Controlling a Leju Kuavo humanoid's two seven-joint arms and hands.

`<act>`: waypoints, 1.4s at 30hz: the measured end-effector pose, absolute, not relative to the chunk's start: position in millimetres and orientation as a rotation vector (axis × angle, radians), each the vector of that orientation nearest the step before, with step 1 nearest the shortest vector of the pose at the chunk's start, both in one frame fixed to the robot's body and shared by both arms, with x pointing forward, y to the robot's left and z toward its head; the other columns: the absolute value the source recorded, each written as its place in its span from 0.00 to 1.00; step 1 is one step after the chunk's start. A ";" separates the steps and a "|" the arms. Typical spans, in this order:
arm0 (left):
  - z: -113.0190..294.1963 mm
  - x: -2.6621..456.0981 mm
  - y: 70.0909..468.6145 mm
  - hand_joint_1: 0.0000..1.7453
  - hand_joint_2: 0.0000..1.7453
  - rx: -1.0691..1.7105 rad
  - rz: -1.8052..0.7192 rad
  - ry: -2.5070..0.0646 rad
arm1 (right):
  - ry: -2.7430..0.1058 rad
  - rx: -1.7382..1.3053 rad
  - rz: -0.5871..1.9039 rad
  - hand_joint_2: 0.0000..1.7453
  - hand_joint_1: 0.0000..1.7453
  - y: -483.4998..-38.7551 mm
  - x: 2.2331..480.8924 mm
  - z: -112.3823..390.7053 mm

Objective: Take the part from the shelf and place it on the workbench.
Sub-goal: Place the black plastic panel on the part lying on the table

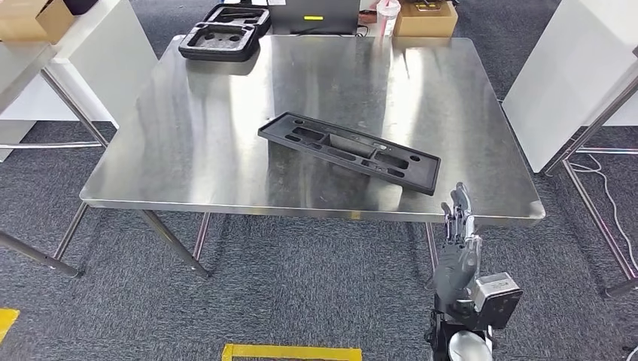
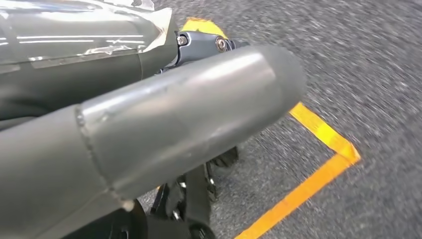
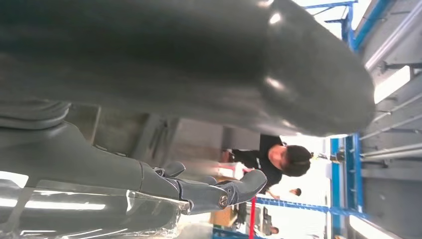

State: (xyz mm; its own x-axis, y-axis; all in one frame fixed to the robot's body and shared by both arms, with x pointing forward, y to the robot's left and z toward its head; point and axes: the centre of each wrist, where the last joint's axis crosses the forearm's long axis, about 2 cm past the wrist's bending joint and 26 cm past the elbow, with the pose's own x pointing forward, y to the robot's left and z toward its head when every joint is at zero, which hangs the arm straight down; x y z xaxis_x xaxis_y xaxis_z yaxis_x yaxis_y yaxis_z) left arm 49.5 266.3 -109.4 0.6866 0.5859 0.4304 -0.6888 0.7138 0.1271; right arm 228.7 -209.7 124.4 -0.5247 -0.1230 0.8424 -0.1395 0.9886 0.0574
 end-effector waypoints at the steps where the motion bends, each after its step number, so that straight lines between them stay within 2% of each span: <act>1: -109.4 50.0 266.4 0.00 0.00 0.291 0.730 -0.377 | -2.126 0.185 0.022 0.00 0.00 -209.2 230.1 123.5; 10: -108.6 53.6 261.7 0.00 0.00 0.283 0.753 -0.375 | -2.088 0.175 0.048 0.00 0.00 -205.6 239.8 113.6; 27: -108.6 54.0 261.8 0.00 0.00 0.274 0.707 -0.377 | -1.832 0.172 0.143 0.00 0.00 -196.6 248.2 67.0; 30: -108.6 54.5 262.4 0.00 0.00 0.269 0.688 -0.378 | -1.675 0.162 0.145 0.00 0.00 -198.6 250.8 38.7; 34: -107.8 60.1 263.0 0.00 0.00 0.260 0.656 -0.395 | -1.376 0.160 -0.029 0.00 0.00 -217.8 245.2 -10.5; 42: -108.2 57.6 263.4 0.00 0.00 0.260 0.635 -0.398 | -0.711 -0.097 -0.069 0.00 0.00 -242.6 182.3 -69.3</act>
